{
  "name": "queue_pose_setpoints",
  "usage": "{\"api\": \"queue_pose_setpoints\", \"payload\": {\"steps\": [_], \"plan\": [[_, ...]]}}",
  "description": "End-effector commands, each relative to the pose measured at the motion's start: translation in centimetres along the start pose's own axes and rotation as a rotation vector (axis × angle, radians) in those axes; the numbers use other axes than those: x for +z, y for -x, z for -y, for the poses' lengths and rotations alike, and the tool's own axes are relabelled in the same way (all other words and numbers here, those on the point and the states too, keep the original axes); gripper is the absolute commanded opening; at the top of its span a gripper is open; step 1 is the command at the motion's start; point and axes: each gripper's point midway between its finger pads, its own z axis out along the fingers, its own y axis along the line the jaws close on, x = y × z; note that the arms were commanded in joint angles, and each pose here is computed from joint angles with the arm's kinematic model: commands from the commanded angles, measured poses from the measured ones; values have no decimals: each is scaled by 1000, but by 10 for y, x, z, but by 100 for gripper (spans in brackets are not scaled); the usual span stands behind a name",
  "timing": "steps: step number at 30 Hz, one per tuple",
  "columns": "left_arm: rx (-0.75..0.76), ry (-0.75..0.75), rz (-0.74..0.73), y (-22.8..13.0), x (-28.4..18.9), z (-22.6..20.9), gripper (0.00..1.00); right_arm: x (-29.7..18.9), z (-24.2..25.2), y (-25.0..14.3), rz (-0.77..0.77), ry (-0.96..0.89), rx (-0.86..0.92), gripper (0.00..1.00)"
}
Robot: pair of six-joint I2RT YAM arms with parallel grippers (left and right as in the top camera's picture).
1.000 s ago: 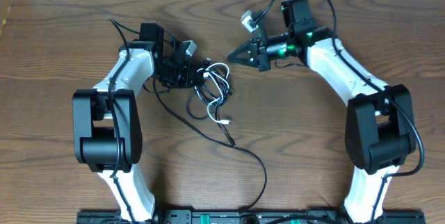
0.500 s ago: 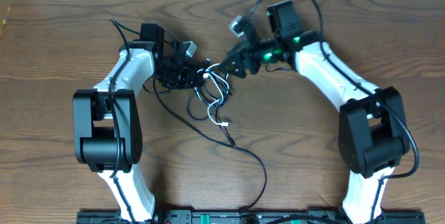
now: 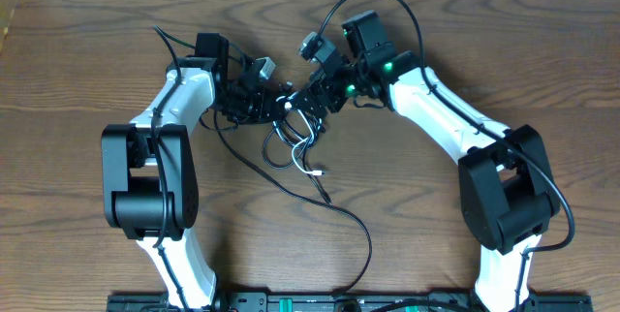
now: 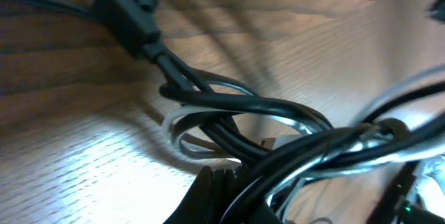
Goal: Untangle cables
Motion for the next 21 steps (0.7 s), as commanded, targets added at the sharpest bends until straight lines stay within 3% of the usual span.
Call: {"api": "queue_pose_setpoints", "payload": {"steps": [1, 5, 11, 15, 18, 21], "plan": [[49, -84, 7, 5, 2, 17, 8, -1, -7, 6, -1, -47, -46, 72], [58, -85, 6, 5, 3, 18, 7, 1, -6, 4, -16, -74, -50, 53], [58, -85, 6, 5, 3, 18, 7, 1, -8, -7, -60, -69, -107, 50], [58, -84, 6, 5, 3, 18, 7, 1, -8, -10, -72, -66, -128, 45], [58, -85, 7, 5, 3, 18, 7, 1, -8, -11, -75, -65, -164, 35], [58, -85, 7, 5, 3, 18, 7, 3, -9, -14, -80, -61, -173, 34]]}}
